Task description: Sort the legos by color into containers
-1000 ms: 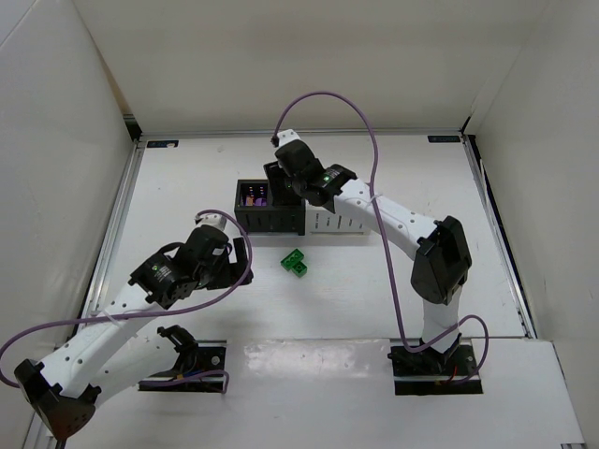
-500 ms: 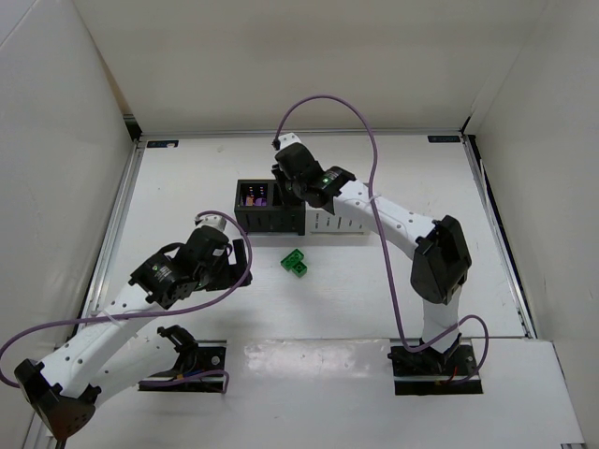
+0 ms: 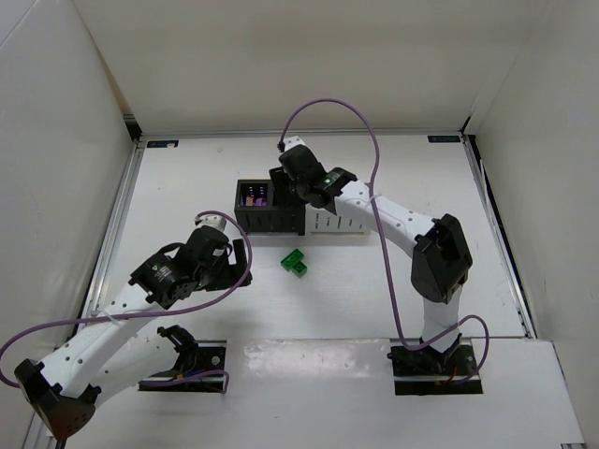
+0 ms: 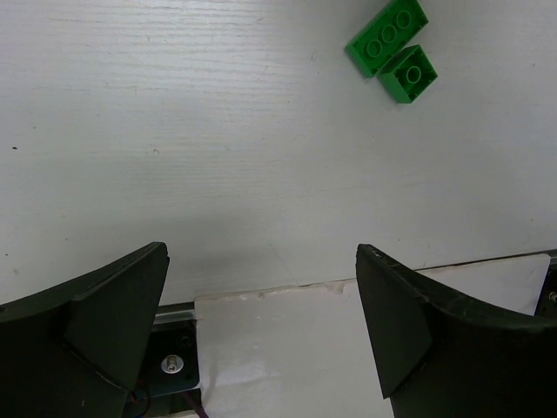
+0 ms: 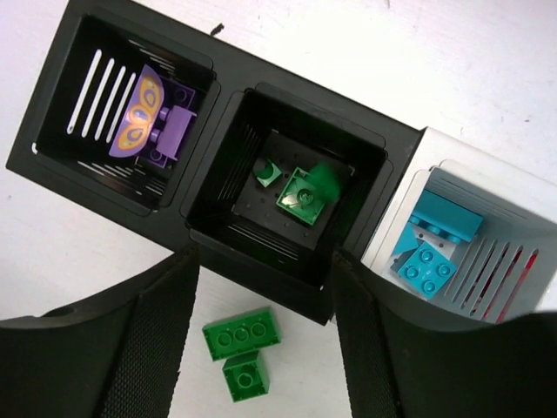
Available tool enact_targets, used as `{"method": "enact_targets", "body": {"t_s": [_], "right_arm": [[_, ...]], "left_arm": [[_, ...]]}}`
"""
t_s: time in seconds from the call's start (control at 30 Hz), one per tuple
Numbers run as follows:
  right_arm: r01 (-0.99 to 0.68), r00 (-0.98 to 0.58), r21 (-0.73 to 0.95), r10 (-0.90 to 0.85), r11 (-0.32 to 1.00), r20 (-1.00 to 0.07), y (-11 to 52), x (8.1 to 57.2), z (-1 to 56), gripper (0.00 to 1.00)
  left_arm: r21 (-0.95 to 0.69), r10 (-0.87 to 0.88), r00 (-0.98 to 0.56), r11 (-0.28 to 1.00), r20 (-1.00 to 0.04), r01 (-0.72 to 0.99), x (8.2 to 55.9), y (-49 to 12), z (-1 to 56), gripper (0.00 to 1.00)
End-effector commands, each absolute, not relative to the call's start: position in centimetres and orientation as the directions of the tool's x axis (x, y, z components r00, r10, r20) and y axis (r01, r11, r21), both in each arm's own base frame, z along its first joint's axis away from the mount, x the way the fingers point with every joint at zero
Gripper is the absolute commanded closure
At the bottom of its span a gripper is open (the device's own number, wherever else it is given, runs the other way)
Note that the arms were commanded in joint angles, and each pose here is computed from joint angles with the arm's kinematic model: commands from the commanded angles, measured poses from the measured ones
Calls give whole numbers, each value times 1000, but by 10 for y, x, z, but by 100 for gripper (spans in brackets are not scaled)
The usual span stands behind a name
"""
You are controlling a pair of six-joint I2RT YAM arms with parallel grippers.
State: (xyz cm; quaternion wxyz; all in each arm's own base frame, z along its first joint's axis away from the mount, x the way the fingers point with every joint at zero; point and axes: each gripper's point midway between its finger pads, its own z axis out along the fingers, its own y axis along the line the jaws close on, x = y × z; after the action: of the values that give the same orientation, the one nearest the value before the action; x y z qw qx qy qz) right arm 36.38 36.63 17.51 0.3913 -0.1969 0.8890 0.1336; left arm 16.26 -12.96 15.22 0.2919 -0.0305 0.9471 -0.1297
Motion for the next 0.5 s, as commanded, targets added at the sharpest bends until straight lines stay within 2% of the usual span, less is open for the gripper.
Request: {"method": "enact_targets", "body": {"t_s": [0.0, 0.07, 0.27, 0.47], "right_arm": [[-482, -627, 134, -234, 866, -743, 371, 364, 174, 32], [-495, -627, 142, -239, 858, -741, 374, 362, 173, 27], [-510, -606, 142, -237, 848, -759, 377, 356, 184, 30], [-525, -542, 139, -203, 840, -816, 367, 346, 231, 30]], "left_arm": [[-268, -138, -825, 963, -548, 17, 162, -129, 151, 0], [-266, -135, -827, 964, -546, 19, 161, -129, 151, 0], [-266, -130, -823, 964, -553, 26, 164, -131, 152, 0], [-264, -90, -837, 962, -540, 68, 170, -143, 142, 0]]}}
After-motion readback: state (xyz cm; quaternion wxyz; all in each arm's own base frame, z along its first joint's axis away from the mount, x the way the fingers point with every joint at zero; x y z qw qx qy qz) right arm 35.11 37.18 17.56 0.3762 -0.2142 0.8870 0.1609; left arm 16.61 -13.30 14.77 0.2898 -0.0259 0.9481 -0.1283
